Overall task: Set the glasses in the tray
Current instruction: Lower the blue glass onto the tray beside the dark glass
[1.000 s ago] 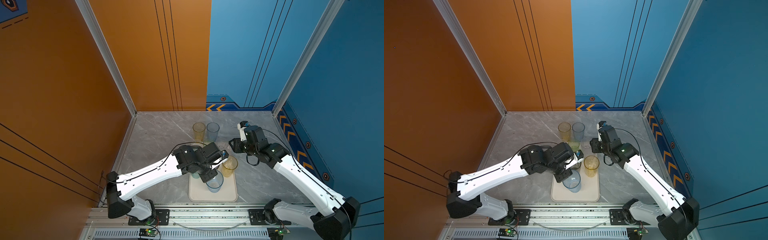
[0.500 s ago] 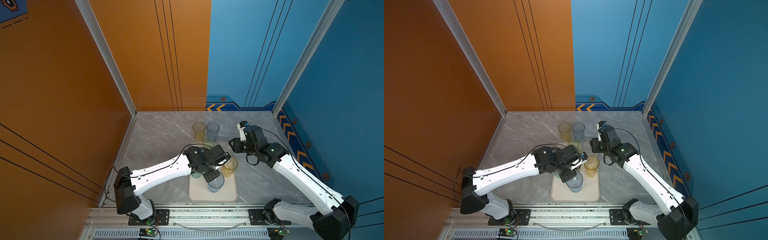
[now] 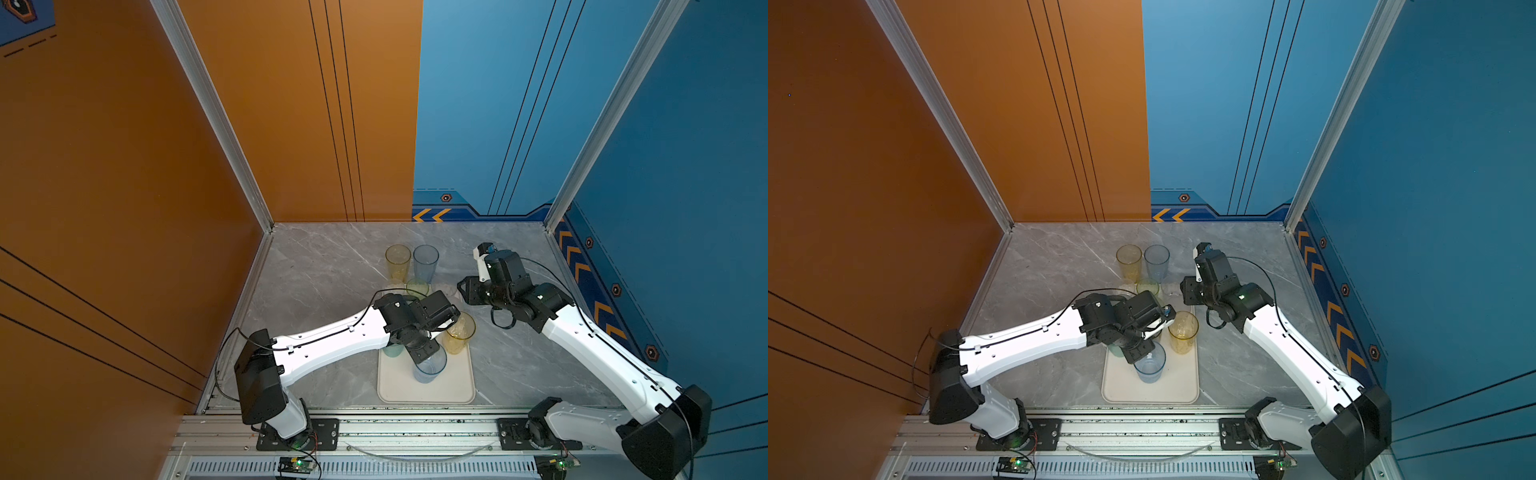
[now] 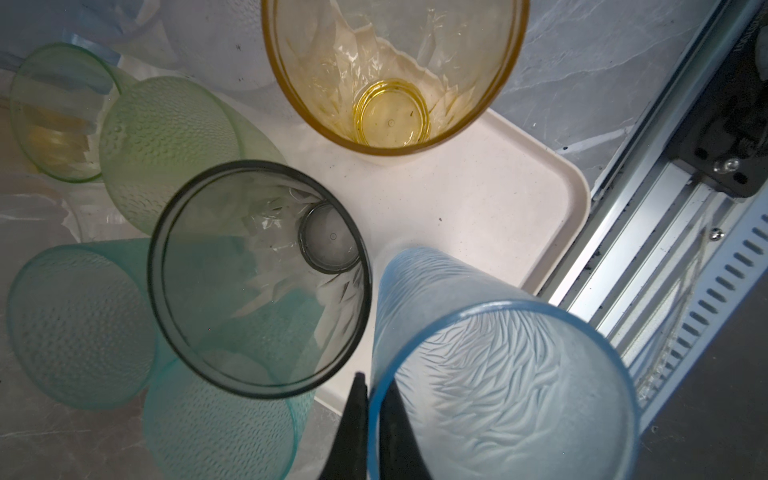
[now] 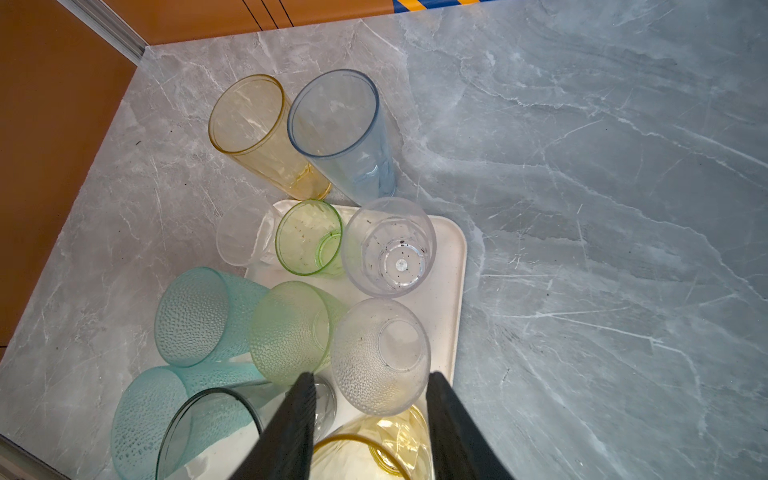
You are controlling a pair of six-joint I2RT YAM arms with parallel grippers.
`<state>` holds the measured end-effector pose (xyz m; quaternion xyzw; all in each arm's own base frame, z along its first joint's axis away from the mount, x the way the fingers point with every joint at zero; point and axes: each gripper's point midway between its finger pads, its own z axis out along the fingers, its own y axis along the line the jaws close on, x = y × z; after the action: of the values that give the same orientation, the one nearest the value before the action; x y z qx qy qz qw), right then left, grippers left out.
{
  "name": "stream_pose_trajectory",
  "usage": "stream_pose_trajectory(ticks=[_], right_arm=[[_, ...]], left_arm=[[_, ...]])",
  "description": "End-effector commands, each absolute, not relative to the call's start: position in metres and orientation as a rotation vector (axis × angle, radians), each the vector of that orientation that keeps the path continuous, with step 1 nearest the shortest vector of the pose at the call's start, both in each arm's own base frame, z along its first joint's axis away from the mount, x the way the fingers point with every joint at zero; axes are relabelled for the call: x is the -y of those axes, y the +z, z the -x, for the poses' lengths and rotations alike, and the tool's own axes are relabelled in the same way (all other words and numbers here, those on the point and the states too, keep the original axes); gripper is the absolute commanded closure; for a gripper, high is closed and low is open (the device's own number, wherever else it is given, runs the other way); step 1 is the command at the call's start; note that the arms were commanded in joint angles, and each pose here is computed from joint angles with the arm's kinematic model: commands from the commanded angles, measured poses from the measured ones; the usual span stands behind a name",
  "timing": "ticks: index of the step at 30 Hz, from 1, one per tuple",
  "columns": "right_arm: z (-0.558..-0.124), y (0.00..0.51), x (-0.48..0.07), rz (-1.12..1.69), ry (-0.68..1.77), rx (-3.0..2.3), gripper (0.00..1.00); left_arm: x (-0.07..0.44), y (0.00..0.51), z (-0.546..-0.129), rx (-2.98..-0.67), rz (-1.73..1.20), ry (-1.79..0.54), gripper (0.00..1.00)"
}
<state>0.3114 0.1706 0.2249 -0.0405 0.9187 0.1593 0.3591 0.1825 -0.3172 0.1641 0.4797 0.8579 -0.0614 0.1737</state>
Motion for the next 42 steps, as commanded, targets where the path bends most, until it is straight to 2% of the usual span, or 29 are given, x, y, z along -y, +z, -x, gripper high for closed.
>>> stream_pose_trajectory(ticks=[1,24,42], right_arm=[[-0.317,0.227,-0.171,0.120,0.404,-2.350,0.57],[-0.321,0.219,-0.172,0.119,0.397,-2.372,0.57],[-0.323,0.218,-0.175,0.121,0.402,-2.377,0.57]], left_arm=[[0.312,0.158,-0.189,-2.456,-1.320,-0.149,0.97],[0.313,0.140,-0.192,-2.509,-1.301,-0.214,0.96],[0.312,0.147,-0.187,-2.500,-1.302,-0.255,0.89]])
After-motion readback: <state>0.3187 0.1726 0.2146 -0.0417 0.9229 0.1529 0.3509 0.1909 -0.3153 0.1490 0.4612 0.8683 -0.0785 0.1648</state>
